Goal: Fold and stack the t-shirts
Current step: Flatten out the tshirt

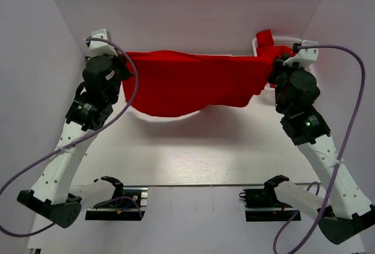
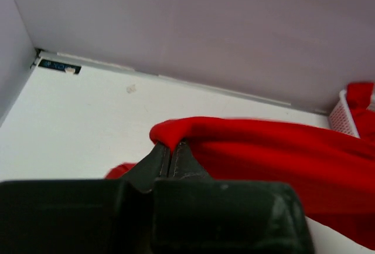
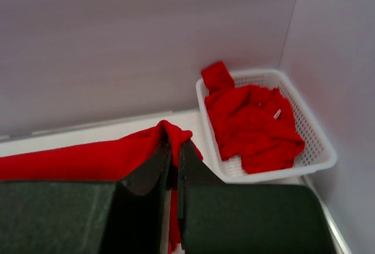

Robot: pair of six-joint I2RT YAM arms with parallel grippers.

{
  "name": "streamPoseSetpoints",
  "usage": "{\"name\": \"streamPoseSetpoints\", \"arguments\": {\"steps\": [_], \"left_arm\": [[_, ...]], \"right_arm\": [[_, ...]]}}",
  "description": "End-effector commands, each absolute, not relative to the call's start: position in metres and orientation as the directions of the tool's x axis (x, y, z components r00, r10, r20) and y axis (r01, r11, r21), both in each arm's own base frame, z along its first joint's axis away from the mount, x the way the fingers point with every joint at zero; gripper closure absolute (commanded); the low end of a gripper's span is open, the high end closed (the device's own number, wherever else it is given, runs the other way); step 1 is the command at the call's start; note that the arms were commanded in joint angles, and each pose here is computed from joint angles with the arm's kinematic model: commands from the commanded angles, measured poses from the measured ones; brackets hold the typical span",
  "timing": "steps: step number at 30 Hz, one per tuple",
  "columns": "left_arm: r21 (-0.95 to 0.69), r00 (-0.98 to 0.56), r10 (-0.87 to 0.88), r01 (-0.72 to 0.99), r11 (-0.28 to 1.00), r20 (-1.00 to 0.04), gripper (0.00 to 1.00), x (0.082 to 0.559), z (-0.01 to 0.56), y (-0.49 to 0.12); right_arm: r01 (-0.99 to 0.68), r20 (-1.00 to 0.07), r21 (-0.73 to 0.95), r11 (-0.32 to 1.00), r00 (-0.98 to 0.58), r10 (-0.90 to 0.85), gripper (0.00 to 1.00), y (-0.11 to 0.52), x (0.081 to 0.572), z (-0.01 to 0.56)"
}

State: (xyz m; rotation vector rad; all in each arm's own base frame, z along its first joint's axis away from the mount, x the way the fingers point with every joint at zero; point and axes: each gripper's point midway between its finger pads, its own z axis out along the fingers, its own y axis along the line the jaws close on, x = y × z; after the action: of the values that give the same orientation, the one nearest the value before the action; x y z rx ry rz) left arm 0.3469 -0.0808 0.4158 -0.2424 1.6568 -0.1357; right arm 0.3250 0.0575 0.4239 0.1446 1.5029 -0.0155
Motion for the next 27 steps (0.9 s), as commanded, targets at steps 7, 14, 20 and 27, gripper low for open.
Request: {"name": "streamPoseSetpoints", "arguments": {"steps": [7, 14, 20, 27], "left_arm": [[-0.290, 0.163, -0.293, 0.042, 0.956, -0.942, 1.00, 0.271, 0.522, -0.052], [-0.233, 0.256, -0.307, 0.283, 0.930, -0.916, 1.00, 0.221, 0.573, -0.069], [-0.223, 0.288, -0.323, 0.330, 0.917, -0.902, 1.00, 0.197, 0.591, -0.066], [-0.260, 0.168, -0.292, 0.186, 0.947, -0.942, 1.00, 0.241, 0.558, -0.063]], "right_arm": [[0.020, -0.911, 0.160, 0.987, 0.388, 0.139, 1.00, 0.026, 0.248, 0.542], [-0.130, -0.849, 0.131, 0.983, 0.498, 0.179, 1.00, 0.028, 0.197, 0.590], [-0.191, -0.790, 0.128, 0.973, 0.574, 0.216, 1.00, 0.023, 0.163, 0.614], [-0.130, -0.816, 0.158, 0.979, 0.541, 0.204, 1.00, 0.023, 0.189, 0.594]]}}
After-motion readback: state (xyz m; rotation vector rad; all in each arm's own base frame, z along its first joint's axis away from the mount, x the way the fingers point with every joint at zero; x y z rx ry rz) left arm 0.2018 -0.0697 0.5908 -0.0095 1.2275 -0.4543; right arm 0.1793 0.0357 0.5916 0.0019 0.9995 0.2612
